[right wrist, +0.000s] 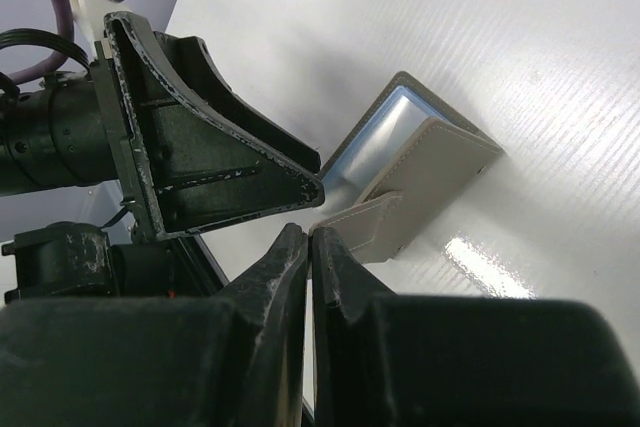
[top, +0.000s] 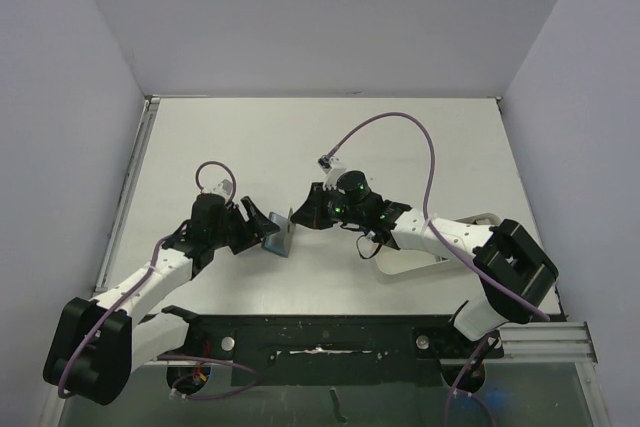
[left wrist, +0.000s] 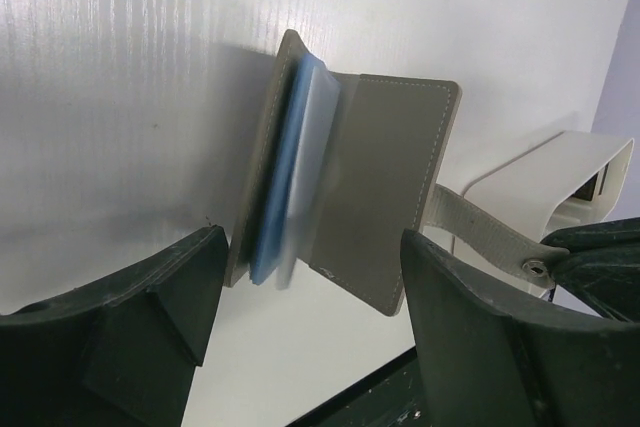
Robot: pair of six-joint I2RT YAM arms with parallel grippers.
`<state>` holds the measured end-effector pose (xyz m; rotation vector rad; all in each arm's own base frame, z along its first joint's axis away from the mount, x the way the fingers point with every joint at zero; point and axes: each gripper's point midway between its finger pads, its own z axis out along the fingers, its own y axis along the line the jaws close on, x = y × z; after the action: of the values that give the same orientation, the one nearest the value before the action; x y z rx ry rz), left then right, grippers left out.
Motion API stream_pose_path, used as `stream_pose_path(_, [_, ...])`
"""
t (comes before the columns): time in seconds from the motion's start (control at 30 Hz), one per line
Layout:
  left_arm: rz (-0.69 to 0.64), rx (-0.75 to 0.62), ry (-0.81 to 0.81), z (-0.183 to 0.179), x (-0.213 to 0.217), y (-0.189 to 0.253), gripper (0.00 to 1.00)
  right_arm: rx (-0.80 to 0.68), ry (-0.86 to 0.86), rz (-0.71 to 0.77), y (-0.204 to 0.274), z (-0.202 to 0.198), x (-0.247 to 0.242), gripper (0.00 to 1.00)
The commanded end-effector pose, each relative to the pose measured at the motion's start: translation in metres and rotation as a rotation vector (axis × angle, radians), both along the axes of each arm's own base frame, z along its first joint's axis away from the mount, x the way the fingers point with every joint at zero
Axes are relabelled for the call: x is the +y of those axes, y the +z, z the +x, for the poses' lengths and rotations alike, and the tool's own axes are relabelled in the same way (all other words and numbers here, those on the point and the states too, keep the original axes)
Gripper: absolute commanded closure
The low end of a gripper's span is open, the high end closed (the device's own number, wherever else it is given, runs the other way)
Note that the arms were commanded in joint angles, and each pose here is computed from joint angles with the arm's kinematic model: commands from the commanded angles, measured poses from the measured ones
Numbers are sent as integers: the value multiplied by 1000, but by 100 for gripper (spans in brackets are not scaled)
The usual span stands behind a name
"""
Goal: Put the credit cards into the card holder
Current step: Open the card holder at the center of the board.
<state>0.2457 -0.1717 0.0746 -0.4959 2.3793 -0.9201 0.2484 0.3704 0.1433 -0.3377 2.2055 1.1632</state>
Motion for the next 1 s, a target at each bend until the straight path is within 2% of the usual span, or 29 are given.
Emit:
stream_pose_path(0.0, [-32, -55, -13, 9, -4, 9, 32, -61, 3, 92, 32, 3, 6, 100])
stream_pose_path(0.2, [-35, -42, -16, 11, -6, 5, 36, -46, -59, 10, 12, 8, -13, 100])
stream_pose_path(0.5, [-37, -37, -16, 12, -6, 1, 40, -13, -182, -132, -26, 17, -70, 100])
stream_pose_path(0.73, [-65, -43, -48, 15, -14, 0, 41, -9, -213, -135, -28, 20, -92, 100])
stream_pose_path(0.97, [-126, -59, -97, 16, -26, 10, 41, -22, -155, -64, -13, 17, -79, 100])
